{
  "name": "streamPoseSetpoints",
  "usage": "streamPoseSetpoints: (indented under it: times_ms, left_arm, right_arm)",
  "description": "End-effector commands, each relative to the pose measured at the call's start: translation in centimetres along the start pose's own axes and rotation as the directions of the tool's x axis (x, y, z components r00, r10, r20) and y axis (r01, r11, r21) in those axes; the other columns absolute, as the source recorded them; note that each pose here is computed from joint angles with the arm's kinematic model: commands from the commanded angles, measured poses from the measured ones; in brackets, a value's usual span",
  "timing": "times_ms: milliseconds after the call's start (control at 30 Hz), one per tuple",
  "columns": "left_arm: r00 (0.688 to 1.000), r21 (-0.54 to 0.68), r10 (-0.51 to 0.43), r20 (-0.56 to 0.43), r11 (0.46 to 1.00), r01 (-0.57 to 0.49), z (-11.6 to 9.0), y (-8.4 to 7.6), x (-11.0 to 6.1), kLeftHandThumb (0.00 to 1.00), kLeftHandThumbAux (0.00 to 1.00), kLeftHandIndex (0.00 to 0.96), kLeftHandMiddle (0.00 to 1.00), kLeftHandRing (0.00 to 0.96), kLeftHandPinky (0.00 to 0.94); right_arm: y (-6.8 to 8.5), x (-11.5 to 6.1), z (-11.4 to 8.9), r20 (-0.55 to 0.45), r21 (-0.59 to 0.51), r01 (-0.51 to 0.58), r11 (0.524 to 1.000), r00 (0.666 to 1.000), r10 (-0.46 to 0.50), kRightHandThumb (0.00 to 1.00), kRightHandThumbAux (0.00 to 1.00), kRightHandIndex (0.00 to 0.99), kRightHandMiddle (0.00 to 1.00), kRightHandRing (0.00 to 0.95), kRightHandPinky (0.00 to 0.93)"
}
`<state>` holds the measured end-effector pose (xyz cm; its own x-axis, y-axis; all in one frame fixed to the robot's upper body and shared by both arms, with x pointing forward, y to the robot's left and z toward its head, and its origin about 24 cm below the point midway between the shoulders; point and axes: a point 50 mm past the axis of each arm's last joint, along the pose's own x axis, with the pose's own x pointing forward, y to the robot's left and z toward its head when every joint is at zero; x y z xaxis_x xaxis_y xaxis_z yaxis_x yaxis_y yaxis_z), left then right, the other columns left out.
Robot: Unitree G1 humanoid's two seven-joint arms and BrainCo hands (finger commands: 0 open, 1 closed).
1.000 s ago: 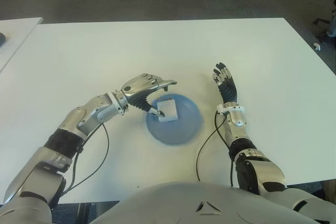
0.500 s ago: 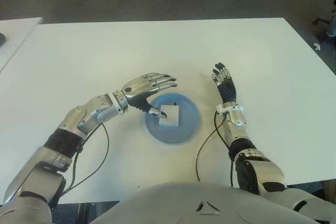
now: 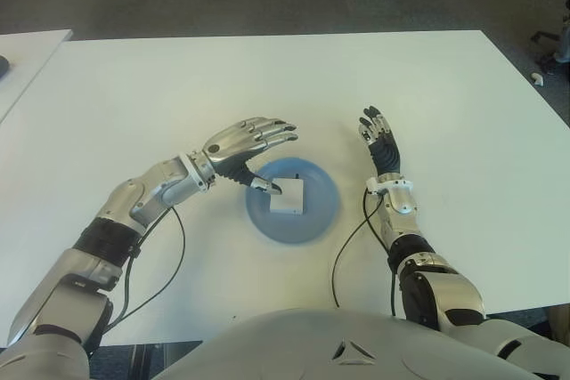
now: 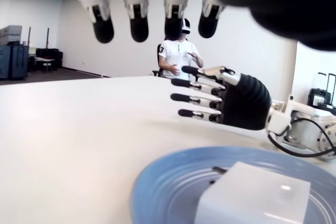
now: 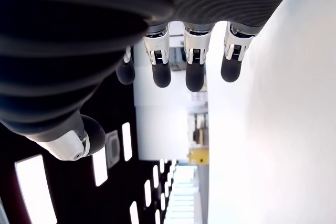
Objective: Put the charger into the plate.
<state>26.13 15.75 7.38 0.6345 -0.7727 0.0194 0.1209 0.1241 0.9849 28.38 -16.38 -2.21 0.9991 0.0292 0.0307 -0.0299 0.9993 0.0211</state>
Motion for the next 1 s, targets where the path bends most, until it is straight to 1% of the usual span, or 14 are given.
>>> streamPoseSetpoints:
  times_ms: [33, 133, 233, 267, 333, 400, 433, 467, 533, 600, 633, 733, 867, 1000]
  left_arm:
    - [0.987, -0.075, 0.126, -0.101, 0.988, -0.134, -1.9, 0.2, 0.0, 0.171, 0.215, 0.000, 0.006, 0.000, 0.000]
    - [0.972, -0.127, 0.188, -0.138, 0.970, -0.206, -2.6, 0.3, 0.2, 0.146, 0.248, 0.000, 0.023, 0.003, 0.012]
    - [0.925, -0.263, 0.314, -0.214, 0.894, -0.364, -3.6, 0.7, 0.5, 0.143, 0.322, 0.028, 0.071, 0.040, 0.057]
    - [0.901, -0.338, 0.349, -0.257, 0.842, -0.422, -4.1, 0.7, 0.6, 0.146, 0.358, 0.045, 0.090, 0.056, 0.068]
    - [0.879, -0.411, 0.374, -0.296, 0.781, -0.471, -4.6, 0.6, 0.7, 0.151, 0.400, 0.067, 0.112, 0.075, 0.076]
    - [0.836, -0.516, 0.368, -0.407, 0.663, -0.543, -6.0, 0.0, 0.5, 0.153, 0.442, 0.084, 0.127, 0.088, 0.081]
    - [0.821, -0.547, 0.359, -0.444, 0.618, -0.565, -6.5, -0.3, 0.4, 0.150, 0.469, 0.092, 0.133, 0.093, 0.079]
    - [0.795, -0.584, 0.338, -0.503, 0.545, -0.601, -7.2, -0.8, 0.2, 0.148, 0.478, 0.095, 0.135, 0.095, 0.078]
    - [0.758, -0.623, 0.317, -0.570, 0.436, -0.650, -7.8, -1.6, 0.0, 0.127, 0.517, 0.100, 0.134, 0.095, 0.061]
    - [0.732, -0.639, 0.310, -0.607, 0.357, -0.681, -7.9, -2.2, -0.2, 0.106, 0.542, 0.094, 0.126, 0.089, 0.050]
    - [0.725, -0.644, 0.307, -0.616, 0.334, -0.689, -7.9, -2.4, -0.3, 0.093, 0.556, 0.088, 0.120, 0.084, 0.045]
    - [0.674, -0.633, 0.301, -0.675, 0.232, -0.738, -7.4, -4.0, -0.7, 0.062, 0.597, 0.065, 0.095, 0.065, 0.033]
    - [0.621, -0.607, 0.270, -0.736, 0.143, -0.781, -6.9, -5.8, -1.3, 0.026, 0.647, 0.033, 0.056, 0.035, 0.019]
    - [0.586, -0.582, 0.225, -0.779, 0.088, -0.808, -6.9, -6.8, -1.8, 0.005, 0.678, 0.006, 0.020, 0.008, 0.004]
  right_arm:
    - [1.3, -7.8, -7.9, -0.424, 0.085, 0.044, 0.995, 0.906, -0.004, 0.000, 0.501, 0.030, 0.109, 0.096, 0.077]
    - [1.3, -7.8, -7.9, -0.424, 0.086, 0.042, 0.995, 0.906, -0.001, 0.000, 0.494, 0.029, 0.112, 0.098, 0.077]
    - [1.2, -7.7, -7.9, -0.425, 0.085, 0.037, 0.996, 0.905, 0.003, 0.000, 0.489, 0.027, 0.117, 0.102, 0.077]
    - [1.2, -7.7, -7.9, -0.425, 0.085, 0.036, 0.996, 0.905, 0.004, 0.000, 0.488, 0.026, 0.119, 0.104, 0.080]
    - [1.2, -7.7, -7.9, -0.426, 0.085, 0.035, 0.996, 0.905, 0.004, 0.000, 0.488, 0.025, 0.121, 0.107, 0.085]
    - [1.2, -7.7, -7.9, -0.428, 0.087, 0.035, 0.996, 0.904, 0.005, 0.000, 0.489, 0.025, 0.123, 0.109, 0.088]
    - [1.1, -7.7, -7.9, -0.428, 0.087, 0.035, 0.996, 0.904, 0.005, 0.000, 0.490, 0.025, 0.124, 0.109, 0.089]
    - [1.1, -7.7, -7.9, -0.428, 0.086, 0.036, 0.996, 0.904, 0.005, 0.000, 0.490, 0.025, 0.124, 0.109, 0.089]
    - [1.1, -7.6, -7.9, -0.427, 0.084, 0.036, 0.996, 0.904, 0.003, 0.000, 0.492, 0.026, 0.123, 0.108, 0.088]
    - [1.0, -7.6, -7.8, -0.426, 0.082, 0.036, 0.996, 0.905, 0.002, 0.000, 0.494, 0.027, 0.122, 0.107, 0.089]
    - [1.0, -7.6, -7.8, -0.425, 0.082, 0.036, 0.996, 0.905, 0.002, 0.001, 0.495, 0.028, 0.122, 0.107, 0.090]
    - [1.0, -7.6, -7.8, -0.423, 0.090, 0.053, 0.995, 0.906, -0.009, 0.003, 0.507, 0.033, 0.122, 0.107, 0.091]
    - [0.8, -7.7, -7.9, -0.424, 0.102, 0.077, 0.992, 0.905, -0.026, 0.007, 0.531, 0.042, 0.119, 0.102, 0.076]
    - [0.7, -7.8, -8.0, -0.431, 0.111, 0.095, 0.989, 0.902, -0.038, 0.011, 0.555, 0.051, 0.117, 0.097, 0.064]
